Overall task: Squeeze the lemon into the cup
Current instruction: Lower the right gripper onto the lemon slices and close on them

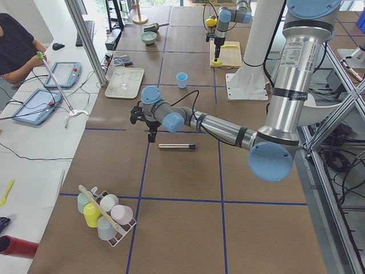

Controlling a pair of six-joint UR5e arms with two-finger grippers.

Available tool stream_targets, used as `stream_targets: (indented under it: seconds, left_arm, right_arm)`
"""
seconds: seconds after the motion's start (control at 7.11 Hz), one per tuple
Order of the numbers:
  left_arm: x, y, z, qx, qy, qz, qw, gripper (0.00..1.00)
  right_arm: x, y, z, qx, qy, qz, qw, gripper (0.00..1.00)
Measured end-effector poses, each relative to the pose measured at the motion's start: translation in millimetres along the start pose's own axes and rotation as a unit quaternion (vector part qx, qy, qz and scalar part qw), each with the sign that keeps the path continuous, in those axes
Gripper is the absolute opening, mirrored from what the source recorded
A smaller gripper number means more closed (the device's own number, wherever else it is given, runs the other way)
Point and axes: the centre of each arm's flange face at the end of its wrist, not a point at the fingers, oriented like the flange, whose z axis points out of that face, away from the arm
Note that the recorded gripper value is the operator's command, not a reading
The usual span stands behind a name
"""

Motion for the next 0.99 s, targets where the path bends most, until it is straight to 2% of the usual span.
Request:
stream_targets:
  seconds: [0.99]
  left_arm:
    - [0, 0, 0, 0.000, 0.001, 0.001, 1.0000, 1.00]
  right_arm:
    - [-2, 13, 16, -0.010, 0.010, -0.011, 0.9998, 1.00]
